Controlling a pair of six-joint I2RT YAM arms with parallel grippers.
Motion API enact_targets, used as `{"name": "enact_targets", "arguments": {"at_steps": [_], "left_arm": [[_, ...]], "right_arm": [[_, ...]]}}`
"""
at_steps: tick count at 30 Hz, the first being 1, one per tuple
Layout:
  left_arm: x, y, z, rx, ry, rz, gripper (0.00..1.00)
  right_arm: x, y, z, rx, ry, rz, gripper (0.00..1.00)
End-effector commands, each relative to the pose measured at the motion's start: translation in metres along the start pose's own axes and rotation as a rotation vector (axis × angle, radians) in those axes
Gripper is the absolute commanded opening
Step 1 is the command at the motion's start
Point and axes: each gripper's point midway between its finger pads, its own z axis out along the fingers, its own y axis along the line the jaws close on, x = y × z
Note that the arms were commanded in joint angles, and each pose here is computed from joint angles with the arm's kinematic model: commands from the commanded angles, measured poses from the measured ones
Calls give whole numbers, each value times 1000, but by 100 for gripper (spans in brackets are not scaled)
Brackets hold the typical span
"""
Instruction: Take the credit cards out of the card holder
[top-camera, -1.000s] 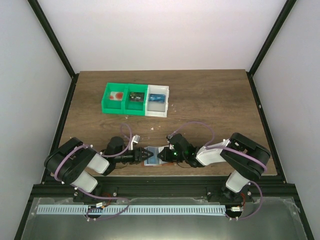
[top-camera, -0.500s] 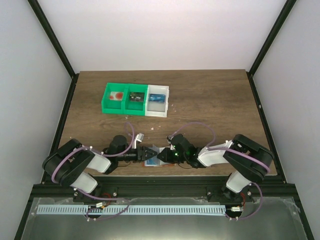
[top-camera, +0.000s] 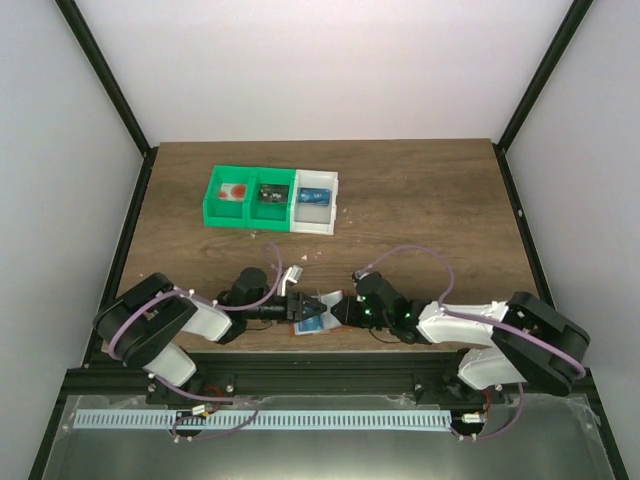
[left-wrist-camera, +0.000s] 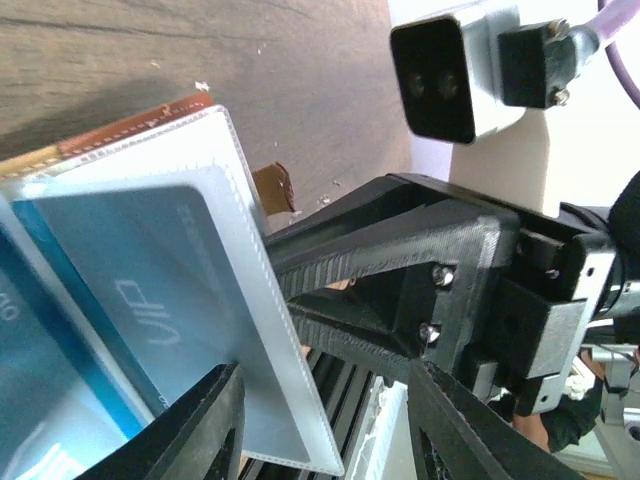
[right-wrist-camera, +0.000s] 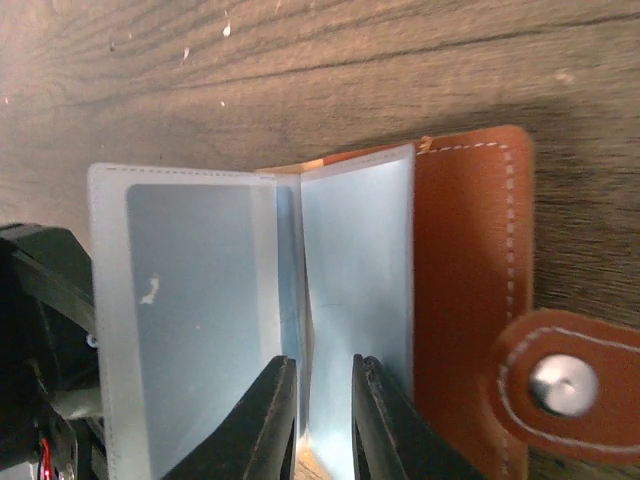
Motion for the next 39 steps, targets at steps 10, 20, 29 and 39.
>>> {"name": "enact_targets", "arguments": {"at_steps": [10, 20, 29, 39], "left_arm": [[4, -1, 12, -16, 20, 49, 48], [2, 23, 2, -168, -18, 55, 50], [8, 34, 3, -181, -4, 32, 51], [5, 36, 5, -180, -9, 25, 51]], "right_arm": [[-21, -7, -36, 32, -162, 12, 18], [-24, 7, -36, 23, -139, -43, 19], [-24, 28, -28, -23, -86, -92, 20], [-15, 4, -5, 88, -21, -102, 21]]}}
